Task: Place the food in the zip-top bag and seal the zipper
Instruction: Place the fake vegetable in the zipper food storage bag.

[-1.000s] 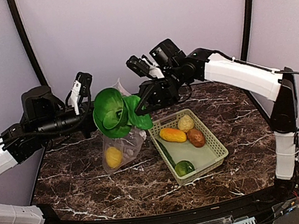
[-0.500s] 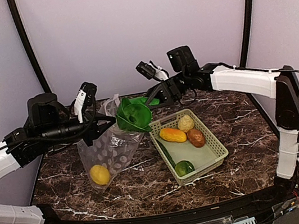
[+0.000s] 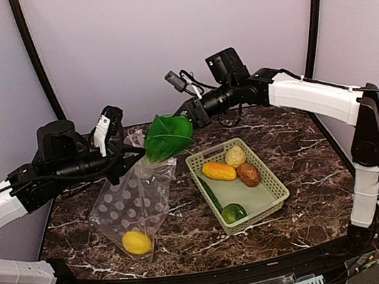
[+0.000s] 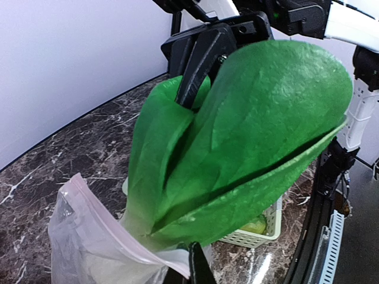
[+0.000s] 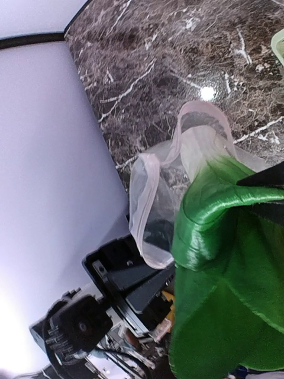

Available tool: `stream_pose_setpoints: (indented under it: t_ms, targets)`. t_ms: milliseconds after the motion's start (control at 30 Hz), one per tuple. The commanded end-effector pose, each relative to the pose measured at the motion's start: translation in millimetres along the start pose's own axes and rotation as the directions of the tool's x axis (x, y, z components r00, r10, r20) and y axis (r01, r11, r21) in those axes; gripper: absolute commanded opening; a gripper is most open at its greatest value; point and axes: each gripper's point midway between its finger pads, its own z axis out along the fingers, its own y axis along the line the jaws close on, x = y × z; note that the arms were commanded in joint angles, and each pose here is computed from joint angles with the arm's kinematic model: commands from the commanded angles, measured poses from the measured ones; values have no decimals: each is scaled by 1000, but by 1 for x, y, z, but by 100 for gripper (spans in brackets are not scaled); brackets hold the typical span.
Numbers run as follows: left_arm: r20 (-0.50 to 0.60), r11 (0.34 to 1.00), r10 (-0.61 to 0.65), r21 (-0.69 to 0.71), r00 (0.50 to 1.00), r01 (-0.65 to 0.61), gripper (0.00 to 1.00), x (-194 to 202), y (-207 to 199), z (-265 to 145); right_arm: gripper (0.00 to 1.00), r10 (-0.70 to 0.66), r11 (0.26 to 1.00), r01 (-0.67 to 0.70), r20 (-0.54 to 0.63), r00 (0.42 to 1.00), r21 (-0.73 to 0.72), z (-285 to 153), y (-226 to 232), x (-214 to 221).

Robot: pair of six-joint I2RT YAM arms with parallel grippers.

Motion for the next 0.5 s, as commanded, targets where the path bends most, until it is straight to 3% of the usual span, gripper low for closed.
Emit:
stream_pose_setpoints:
  t_ms: [0,133,167,233,367,467]
  targets:
    - [22,988,32,-153,999,-28,1,-10,25,-3,0,-27,961,29,-14,1000,274,-14,-43,-1]
    - [-27,961,33,-274,999,-39,1,-4,47,-4,1,-42,922,41,-6,999,385,-38,-66,-2]
    - [-43,958,35,-283,998,-46,1,-1,50,0,11,-39,924,41,-13,999,381,-38,-68,2]
    - [-72,955,36,-290,997,-56,1,4,53,7,24,-32,954,43,-42,999,296,-29,-61,13]
    - [-117,971,37,-231,992,-63,1,8,48,32,36,4,998,0,-64,998,66,-19,-26,31]
    - [-144,991,34,-127,989,-52,1,9,35,56,37,-8,992,16,-68,998,127,-25,-28,36]
